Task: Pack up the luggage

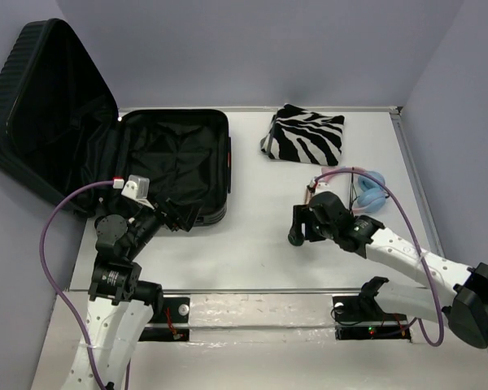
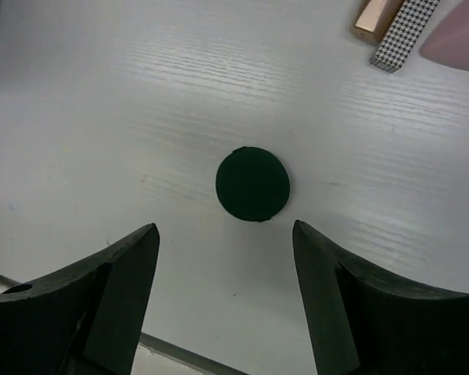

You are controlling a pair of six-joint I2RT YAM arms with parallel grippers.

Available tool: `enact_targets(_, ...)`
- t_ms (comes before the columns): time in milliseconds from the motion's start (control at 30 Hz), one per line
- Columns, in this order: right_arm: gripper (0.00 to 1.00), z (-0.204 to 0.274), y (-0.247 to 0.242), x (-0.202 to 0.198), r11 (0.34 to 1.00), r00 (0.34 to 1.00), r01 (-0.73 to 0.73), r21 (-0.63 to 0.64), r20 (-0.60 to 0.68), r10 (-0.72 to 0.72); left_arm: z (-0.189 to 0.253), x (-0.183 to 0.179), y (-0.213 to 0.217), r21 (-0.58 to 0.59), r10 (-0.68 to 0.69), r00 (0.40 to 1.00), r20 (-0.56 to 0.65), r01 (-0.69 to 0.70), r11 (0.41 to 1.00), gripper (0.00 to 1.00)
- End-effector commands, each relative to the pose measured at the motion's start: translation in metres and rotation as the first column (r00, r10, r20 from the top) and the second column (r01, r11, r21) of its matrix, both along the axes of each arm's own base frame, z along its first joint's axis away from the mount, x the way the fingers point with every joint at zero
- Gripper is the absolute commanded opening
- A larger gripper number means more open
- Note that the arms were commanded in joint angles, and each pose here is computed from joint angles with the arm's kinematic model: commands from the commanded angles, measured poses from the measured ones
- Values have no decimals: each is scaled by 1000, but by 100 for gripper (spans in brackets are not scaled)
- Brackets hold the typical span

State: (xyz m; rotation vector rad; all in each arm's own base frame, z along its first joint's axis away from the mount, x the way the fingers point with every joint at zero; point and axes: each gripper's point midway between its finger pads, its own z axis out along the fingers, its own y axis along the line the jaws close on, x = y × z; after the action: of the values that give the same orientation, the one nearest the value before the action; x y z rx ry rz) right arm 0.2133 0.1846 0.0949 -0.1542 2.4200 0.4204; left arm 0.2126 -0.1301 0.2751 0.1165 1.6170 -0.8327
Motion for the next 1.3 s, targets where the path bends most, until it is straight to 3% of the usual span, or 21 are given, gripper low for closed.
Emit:
enact_targets(0, 77, -3, -10, 11, 995, 997, 69, -77, 37, -66, 26, -5, -1, -1, -21, 996, 82, 21, 1000, 99)
enact_targets(267, 77, -22, 3, 7, 990, 999, 31, -141, -9, -33, 25, -5, -1, -5, -16, 997, 77, 17, 1000, 99)
enact_targets(433, 70, -27, 8, 5, 989, 999, 25, -148, -23, -29, 25, -5, -1, -6, -15, 997, 79, 15, 1000, 99)
enact_targets(800, 66, -45, 14, 10, 978, 998, 50, -205, -27, -57, 25, -6, -1, -10, -16, 997, 79, 17, 1000, 99)
enact_targets(1000, 55, -55, 8, 24, 955, 994, 108, -275, 9, -110, 27, -8, -1, -9, -21, 996, 86, 22, 1000, 99)
enact_targets(1100, 39, -57, 12, 30, 955, 994, 112, -275, 22, -110, 27, -8, -1, -10, -22, 996, 87, 23, 1000, 99)
enact_targets(1233, 27, -55, 16, 33, 963, 995, 102, -251, 36, -96, 27, -9, -2, -11, -24, 996, 91, 25, 1000, 99)
enact_targets(1267, 20, -53, 19, 34, 965, 995, 99, -242, 44, -91, 27, -9, -2, -9, -24, 996, 91, 25, 1000, 99)
